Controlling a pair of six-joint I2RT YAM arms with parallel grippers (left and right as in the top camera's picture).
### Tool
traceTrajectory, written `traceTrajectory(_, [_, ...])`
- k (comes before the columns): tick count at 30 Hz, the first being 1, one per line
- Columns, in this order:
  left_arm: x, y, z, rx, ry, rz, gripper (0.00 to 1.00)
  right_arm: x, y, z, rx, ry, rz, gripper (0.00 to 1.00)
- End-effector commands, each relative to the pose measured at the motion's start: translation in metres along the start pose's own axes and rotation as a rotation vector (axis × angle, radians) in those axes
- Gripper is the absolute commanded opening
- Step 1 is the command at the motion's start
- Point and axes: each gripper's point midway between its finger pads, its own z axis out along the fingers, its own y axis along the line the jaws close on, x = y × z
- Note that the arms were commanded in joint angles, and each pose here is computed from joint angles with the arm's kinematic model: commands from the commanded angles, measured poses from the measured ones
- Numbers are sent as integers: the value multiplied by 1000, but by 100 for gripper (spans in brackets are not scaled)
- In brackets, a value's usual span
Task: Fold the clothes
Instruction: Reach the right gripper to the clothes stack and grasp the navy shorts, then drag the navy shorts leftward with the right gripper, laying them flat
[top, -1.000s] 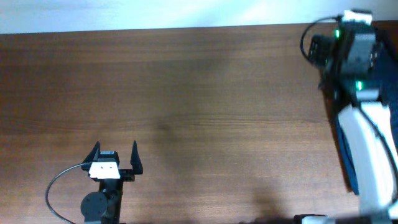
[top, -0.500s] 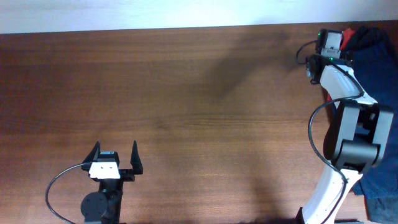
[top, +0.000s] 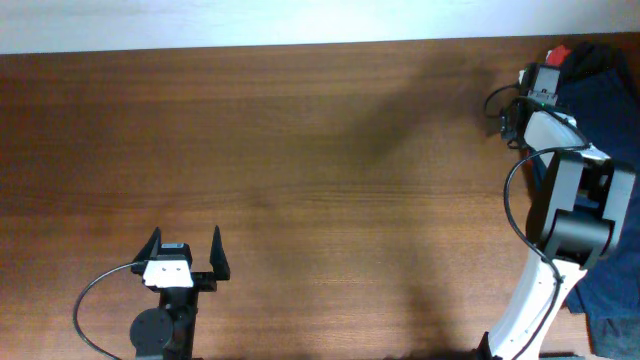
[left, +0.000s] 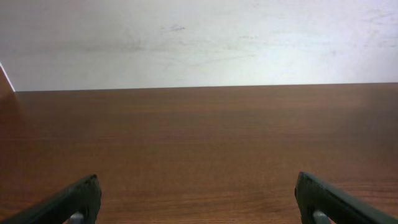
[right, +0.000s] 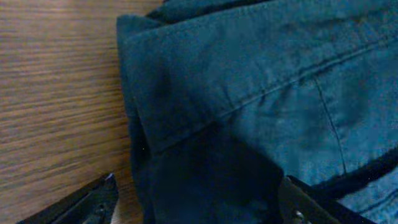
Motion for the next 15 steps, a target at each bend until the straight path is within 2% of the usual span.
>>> traceTrajectory(1, [2, 0, 0, -1, 3, 19, 99, 4, 2, 8, 0, 12, 4, 77])
traceTrajectory(4, [2, 0, 0, -1, 3, 19, 99, 3, -3, 8, 27, 8, 9, 43])
traceTrajectory(5, [2, 0, 0, -1, 3, 19, 99, 1, -4, 8, 35, 7, 11, 15])
traceTrajectory(6, [2, 0, 0, -1, 3, 19, 99, 0, -9, 7, 55, 8, 16, 6])
traceTrajectory(9, [2, 0, 0, -1, 3, 19, 99, -7, -18, 1, 79, 15, 24, 4])
traceTrajectory(15, [2, 0, 0, -1, 3, 19, 99, -42, -41, -30, 85, -19, 173, 4])
